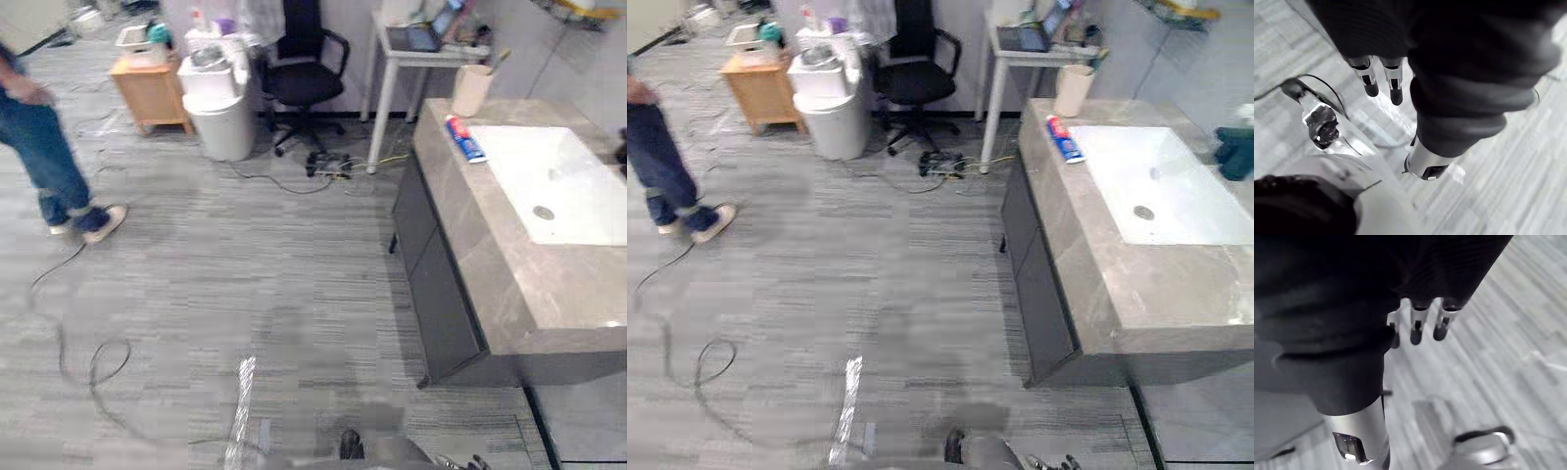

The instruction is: Organize washtable

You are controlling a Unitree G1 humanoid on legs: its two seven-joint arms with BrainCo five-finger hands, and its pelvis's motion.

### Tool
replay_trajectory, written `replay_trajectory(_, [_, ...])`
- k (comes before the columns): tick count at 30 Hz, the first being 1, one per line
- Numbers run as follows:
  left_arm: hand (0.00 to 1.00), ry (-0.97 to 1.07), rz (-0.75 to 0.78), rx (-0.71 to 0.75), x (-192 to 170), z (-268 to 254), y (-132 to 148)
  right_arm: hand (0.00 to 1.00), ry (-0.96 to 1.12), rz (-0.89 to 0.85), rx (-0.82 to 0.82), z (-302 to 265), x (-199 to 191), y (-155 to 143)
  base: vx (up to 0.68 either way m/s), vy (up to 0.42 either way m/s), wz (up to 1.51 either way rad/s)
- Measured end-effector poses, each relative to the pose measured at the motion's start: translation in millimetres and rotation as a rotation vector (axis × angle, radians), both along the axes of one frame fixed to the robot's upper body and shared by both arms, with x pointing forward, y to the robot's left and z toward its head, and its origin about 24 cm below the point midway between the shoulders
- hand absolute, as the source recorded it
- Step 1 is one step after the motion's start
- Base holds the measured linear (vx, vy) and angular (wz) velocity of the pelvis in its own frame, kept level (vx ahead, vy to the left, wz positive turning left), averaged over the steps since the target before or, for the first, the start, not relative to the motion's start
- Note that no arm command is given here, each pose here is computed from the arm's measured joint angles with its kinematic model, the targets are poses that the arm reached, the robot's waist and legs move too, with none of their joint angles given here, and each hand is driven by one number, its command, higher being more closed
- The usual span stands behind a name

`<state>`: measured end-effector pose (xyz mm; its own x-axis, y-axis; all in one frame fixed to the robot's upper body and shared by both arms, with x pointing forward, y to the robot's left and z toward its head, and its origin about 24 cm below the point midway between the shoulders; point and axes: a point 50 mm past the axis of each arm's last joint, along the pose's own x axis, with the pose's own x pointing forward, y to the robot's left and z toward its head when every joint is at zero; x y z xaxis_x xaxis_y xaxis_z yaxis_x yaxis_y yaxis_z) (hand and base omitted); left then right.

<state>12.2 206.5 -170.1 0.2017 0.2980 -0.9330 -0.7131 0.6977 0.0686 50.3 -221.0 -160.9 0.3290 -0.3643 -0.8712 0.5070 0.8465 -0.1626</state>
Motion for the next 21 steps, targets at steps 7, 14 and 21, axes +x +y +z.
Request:
replay_trajectory(7, [0.00, -0.126, 0.019, 0.078, 33, 10, 22, 0.00, -0.003, 0.098, 0.038, -3, 14, 25, 0.52, 0.131, -1.29])
replay_trajectory(14, [0.00, -0.089, 0.134, 0.058, 16, 6, 11, 0.00, 0.001, 0.057, 0.020, -2, 13, 18, 0.51, 0.589, -1.63])
replay_trajectory(21, [0.00, -0.107, -0.035, 0.116, 43, 11, 34, 0.00, -0.021, -0.042, 0.108, -7, 15, 39, 0.34, 0.480, -0.58])
